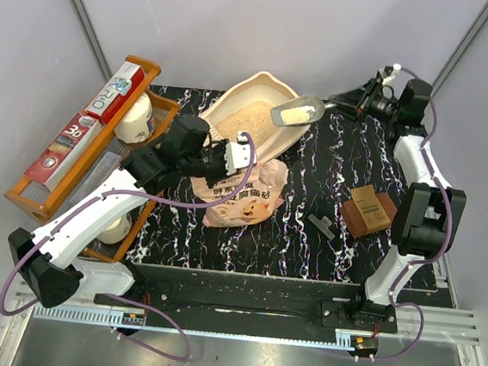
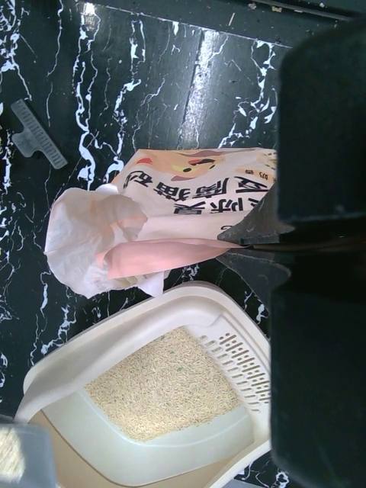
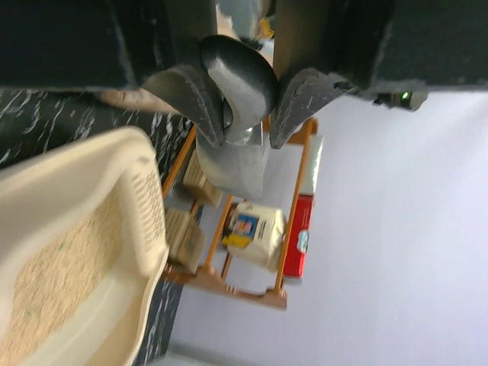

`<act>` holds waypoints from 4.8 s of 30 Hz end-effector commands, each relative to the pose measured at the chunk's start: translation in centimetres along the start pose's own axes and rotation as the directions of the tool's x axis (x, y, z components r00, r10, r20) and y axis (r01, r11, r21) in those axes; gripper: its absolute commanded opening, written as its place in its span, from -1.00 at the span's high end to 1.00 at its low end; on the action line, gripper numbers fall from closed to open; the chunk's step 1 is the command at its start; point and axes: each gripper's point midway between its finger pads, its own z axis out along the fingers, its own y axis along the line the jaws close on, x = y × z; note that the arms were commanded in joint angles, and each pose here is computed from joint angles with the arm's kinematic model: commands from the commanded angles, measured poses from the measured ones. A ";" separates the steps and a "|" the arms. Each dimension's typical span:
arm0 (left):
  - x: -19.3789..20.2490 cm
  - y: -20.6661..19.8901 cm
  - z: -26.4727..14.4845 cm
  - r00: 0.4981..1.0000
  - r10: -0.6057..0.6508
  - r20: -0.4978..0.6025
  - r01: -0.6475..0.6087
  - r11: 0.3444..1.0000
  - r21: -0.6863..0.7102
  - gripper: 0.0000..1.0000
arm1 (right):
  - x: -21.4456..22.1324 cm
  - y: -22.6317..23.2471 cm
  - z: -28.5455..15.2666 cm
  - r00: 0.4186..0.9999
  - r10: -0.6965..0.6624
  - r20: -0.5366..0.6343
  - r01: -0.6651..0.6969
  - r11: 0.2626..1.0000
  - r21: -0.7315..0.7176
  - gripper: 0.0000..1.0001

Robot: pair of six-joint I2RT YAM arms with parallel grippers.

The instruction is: Fill the litter box with clean litter

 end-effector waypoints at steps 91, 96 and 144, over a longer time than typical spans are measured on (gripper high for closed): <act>-0.2 -0.2 -2.3 0.988 -0.089 0.123 0.095 0.995 -0.043 1.00 | 19.7 9.8 -2.0 0.172 -0.939 -0.297 0.954 0.235 -0.188 1.00; -0.9 0.2 -2.4 0.987 -0.081 0.140 0.089 0.995 -0.048 1.00 | 18.9 6.7 0.7 0.259 -0.896 -0.361 0.936 0.325 -0.135 1.00; -6.9 1.1 0.8 0.953 -0.160 0.259 0.164 0.987 0.008 1.00 | 25.2 -1.5 8.7 0.866 -0.400 -0.300 0.481 0.829 0.285 1.00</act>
